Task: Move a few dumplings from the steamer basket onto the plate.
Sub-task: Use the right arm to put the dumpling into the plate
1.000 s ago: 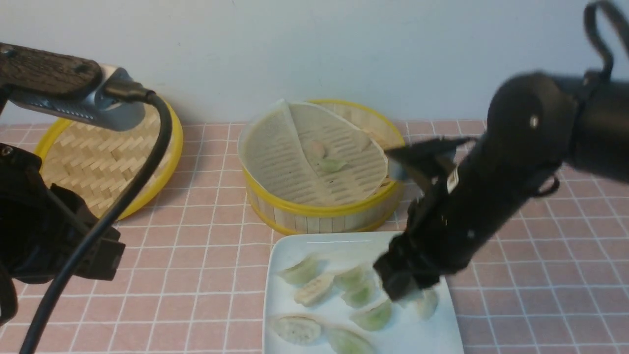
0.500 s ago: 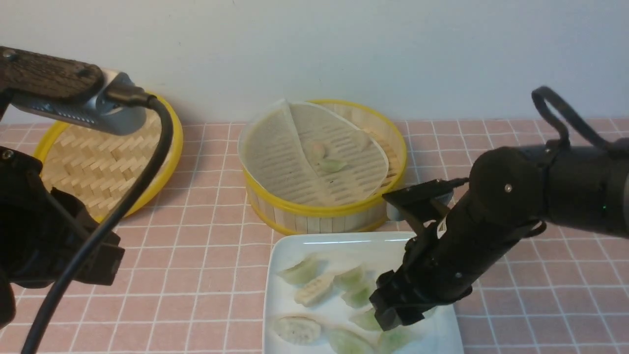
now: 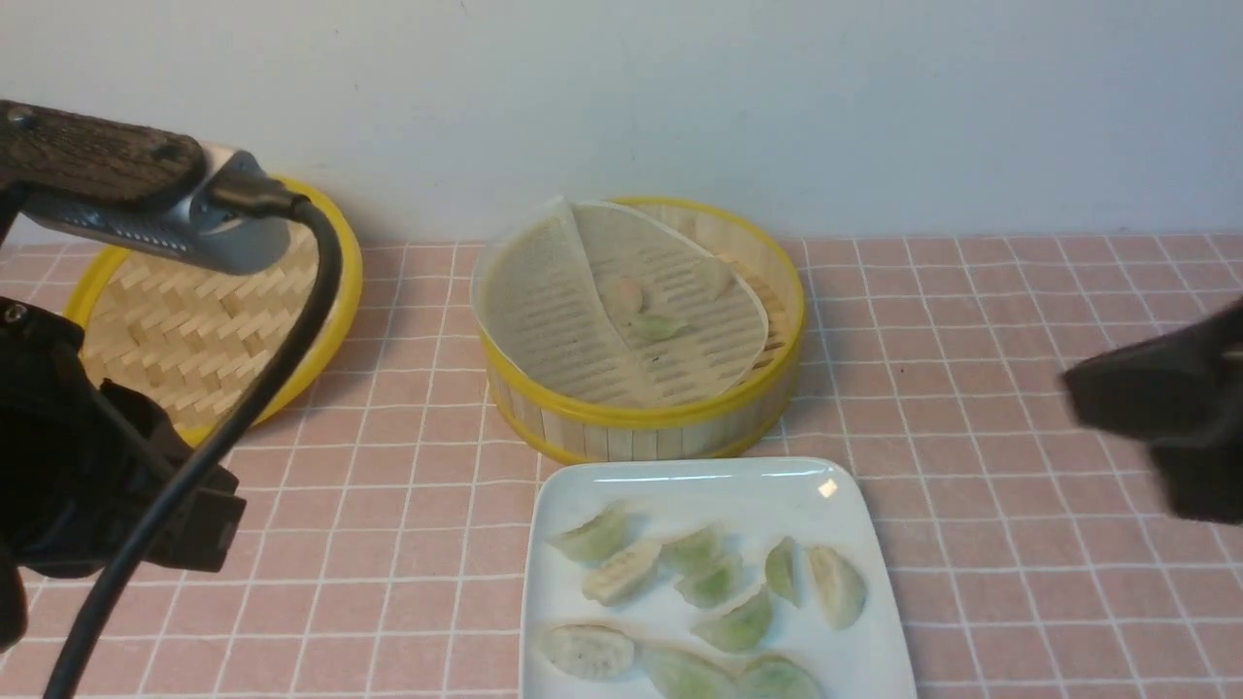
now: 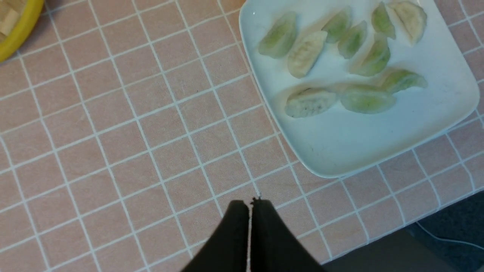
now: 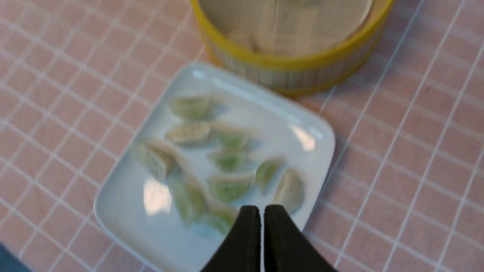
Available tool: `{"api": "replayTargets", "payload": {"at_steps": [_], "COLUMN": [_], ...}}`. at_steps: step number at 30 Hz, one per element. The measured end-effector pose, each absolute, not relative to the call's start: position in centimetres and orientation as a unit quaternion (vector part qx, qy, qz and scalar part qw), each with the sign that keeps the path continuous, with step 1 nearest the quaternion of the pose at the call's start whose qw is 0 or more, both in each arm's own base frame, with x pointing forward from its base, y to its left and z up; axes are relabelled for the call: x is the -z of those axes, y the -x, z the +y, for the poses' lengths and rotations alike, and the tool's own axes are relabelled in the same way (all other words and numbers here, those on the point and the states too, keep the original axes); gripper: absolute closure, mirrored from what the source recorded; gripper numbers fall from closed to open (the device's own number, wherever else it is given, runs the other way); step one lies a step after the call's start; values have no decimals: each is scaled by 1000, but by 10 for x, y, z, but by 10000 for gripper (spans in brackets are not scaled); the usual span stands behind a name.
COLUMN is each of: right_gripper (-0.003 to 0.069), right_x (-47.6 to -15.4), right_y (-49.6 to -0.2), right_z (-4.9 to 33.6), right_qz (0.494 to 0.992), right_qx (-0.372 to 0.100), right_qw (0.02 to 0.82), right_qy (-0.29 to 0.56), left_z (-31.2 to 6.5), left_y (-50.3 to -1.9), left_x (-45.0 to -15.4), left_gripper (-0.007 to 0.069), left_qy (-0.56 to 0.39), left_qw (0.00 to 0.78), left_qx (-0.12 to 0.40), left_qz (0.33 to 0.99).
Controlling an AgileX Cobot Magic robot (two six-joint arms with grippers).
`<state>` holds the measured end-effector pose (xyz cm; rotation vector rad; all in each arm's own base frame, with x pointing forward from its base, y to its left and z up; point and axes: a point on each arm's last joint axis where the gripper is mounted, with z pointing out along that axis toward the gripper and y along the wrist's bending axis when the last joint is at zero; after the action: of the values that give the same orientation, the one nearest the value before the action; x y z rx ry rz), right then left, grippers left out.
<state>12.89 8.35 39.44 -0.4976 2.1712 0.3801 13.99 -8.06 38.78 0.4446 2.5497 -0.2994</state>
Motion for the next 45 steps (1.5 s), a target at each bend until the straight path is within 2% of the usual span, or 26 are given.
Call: {"api": "replayTargets", "payload": {"at_steps": [2, 6, 13, 19, 26, 29, 38, 45], "right_gripper": [671, 673, 673, 673, 673, 673, 673, 673], "right_x": [-403, -383, -321, -313, -313, -313, -313, -313], "right_y": [-90, -41, -14, -16, -16, -16, -16, -16], "right_z": [54, 19, -1, -1, -1, -1, -1, -1], "right_qz": [815, 729, 661, 659, 657, 657, 657, 657], "right_qx": [-174, -207, -255, -277, -274, -275, -275, -275], "right_qw": [523, 637, 700, 696, 699, 699, 699, 699], "right_qy": [176, 143, 90, 63, 63, 63, 63, 63], "left_z": [-82, -84, -87, -84, -53, -39, -22, -21], "left_y": [-142, -145, -147, -136, -81, -56, -23, -22], "left_x": [-389, -392, -395, -398, -393, -381, -359, -356], "left_gripper": [631, 631, 631, 631, 631, 631, 631, 631], "left_qy": [-164, -161, -159, -151, -128, -113, -103, -110], "left_qw": [277, 300, 317, 356, 488, 540, 578, 581], "left_qx": [116, 126, 143, 175, 231, 255, 285, 277], "left_qz": [940, 932, 924, 906, 832, 794, 758, 757]}}
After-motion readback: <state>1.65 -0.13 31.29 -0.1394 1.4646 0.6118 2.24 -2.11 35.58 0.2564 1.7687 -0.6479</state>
